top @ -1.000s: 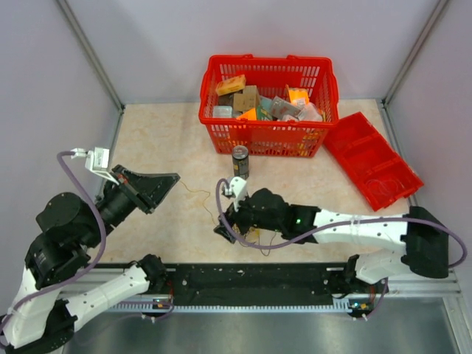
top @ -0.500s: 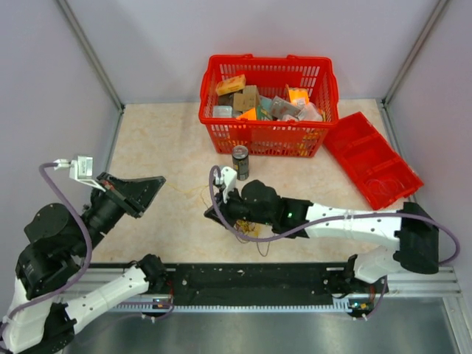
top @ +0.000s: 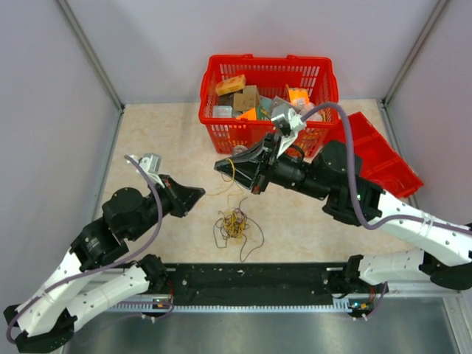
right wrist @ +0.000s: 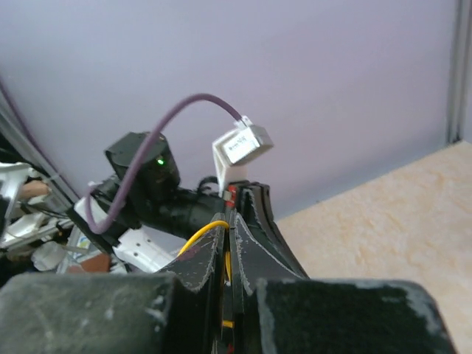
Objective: Untangle the cables
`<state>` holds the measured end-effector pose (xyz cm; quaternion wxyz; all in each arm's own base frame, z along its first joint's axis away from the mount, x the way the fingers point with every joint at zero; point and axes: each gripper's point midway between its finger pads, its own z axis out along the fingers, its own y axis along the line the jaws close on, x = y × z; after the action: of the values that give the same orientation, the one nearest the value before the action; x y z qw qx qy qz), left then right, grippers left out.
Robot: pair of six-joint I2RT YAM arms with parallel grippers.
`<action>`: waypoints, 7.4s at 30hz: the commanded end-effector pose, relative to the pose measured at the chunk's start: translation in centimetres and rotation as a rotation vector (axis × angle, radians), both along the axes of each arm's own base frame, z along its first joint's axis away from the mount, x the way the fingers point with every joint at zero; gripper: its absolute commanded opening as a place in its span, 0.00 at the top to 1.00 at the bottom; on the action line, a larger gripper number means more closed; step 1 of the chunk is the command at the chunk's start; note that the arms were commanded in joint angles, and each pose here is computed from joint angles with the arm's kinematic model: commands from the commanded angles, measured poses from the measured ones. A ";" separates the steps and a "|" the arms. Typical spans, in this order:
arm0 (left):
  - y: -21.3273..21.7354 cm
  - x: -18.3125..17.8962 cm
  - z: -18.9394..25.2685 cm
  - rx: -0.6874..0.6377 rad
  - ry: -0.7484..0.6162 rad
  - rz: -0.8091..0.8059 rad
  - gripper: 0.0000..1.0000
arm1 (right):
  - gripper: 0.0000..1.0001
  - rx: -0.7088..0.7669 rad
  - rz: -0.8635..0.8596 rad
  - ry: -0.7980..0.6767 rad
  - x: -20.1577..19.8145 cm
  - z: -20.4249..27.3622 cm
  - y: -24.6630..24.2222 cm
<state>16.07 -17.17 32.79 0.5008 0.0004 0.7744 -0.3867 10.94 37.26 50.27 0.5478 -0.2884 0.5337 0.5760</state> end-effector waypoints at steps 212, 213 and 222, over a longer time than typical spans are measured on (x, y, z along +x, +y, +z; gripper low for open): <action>-6.9 -1.3 -26.1 0.164 0.564 -0.171 0.12 | 1.00 -0.555 -0.090 0.609 4.7 -42.4 -3.1; -6.7 -1.3 -26.2 0.167 0.562 -0.166 0.13 | 1.00 -0.559 -0.097 0.608 4.7 -42.3 -3.3; -7.0 0.0 -26.9 0.169 0.532 -0.127 0.39 | 0.86 -0.544 -0.222 0.623 4.4 -40.6 -6.4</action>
<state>14.52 -23.48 5.21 0.2184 -0.0064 0.9204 -0.3243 14.61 32.08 8.46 0.2853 -0.1984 0.8308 0.4347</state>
